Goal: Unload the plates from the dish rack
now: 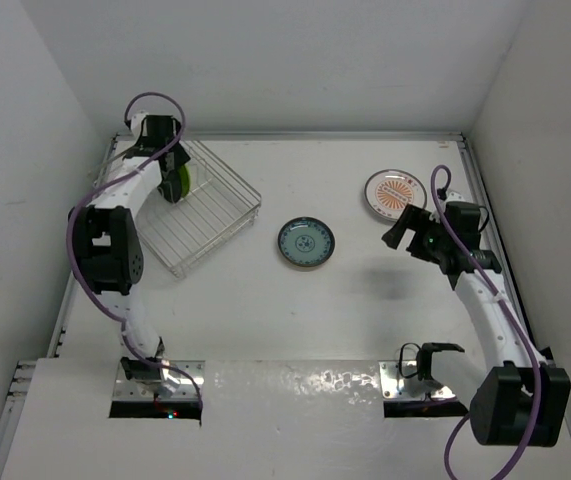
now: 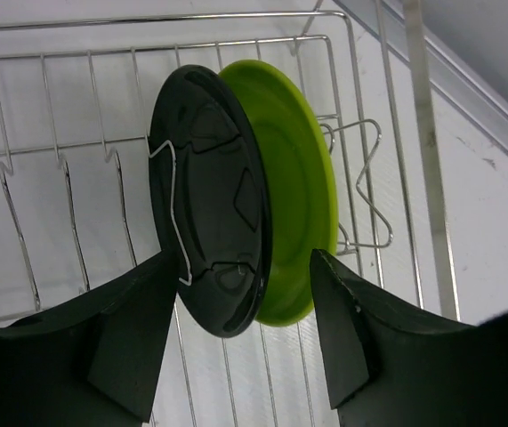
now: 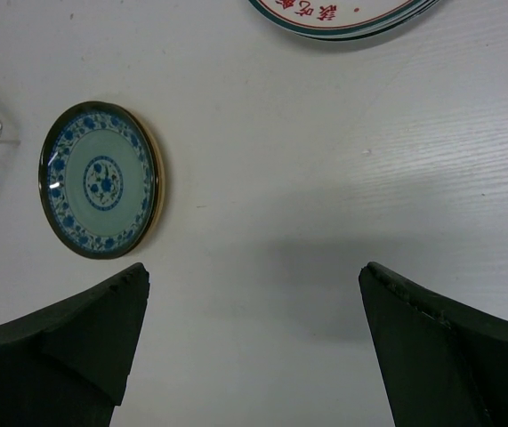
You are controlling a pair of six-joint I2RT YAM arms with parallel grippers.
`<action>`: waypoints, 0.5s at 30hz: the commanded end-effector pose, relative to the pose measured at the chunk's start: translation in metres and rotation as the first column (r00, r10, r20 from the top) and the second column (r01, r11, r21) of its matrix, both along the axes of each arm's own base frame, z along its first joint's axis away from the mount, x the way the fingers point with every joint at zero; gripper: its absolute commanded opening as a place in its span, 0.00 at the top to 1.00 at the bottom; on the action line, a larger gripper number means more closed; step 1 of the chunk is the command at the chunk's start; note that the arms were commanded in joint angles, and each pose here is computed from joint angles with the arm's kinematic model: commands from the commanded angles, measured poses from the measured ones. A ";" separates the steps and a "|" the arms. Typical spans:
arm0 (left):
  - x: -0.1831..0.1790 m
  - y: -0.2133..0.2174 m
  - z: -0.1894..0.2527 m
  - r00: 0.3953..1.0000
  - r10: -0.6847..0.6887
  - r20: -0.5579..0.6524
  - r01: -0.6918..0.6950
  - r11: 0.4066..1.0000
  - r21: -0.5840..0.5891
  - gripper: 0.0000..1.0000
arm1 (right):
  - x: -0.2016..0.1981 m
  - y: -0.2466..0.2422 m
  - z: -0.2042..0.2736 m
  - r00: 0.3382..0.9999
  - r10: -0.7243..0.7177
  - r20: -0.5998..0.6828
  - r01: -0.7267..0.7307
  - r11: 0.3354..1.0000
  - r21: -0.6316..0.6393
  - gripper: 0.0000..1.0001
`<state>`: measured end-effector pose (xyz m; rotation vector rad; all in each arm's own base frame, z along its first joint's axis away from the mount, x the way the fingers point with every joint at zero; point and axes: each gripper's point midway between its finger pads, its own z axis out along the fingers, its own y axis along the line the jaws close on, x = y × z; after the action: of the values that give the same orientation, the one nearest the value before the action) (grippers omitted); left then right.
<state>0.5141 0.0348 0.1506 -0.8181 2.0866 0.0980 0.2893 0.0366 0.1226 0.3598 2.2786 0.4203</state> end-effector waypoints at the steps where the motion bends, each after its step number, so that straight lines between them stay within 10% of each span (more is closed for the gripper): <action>1: 0.017 0.001 0.015 0.998 -0.026 0.050 0.027 1.000 -0.013 0.42 | 0.012 0.003 0.014 0.996 0.032 0.081 -0.032 0.999 0.001 0.01; 15: 0.011 0.018 0.016 0.999 0.004 0.040 -0.004 1.000 0.013 0.96 | 0.009 0.002 0.017 0.995 0.025 0.094 -0.025 1.000 -0.004 0.01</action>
<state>0.5216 0.0388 0.1261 -0.8207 2.1326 0.0887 0.2929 0.0387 0.1278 0.3386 2.2468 0.4360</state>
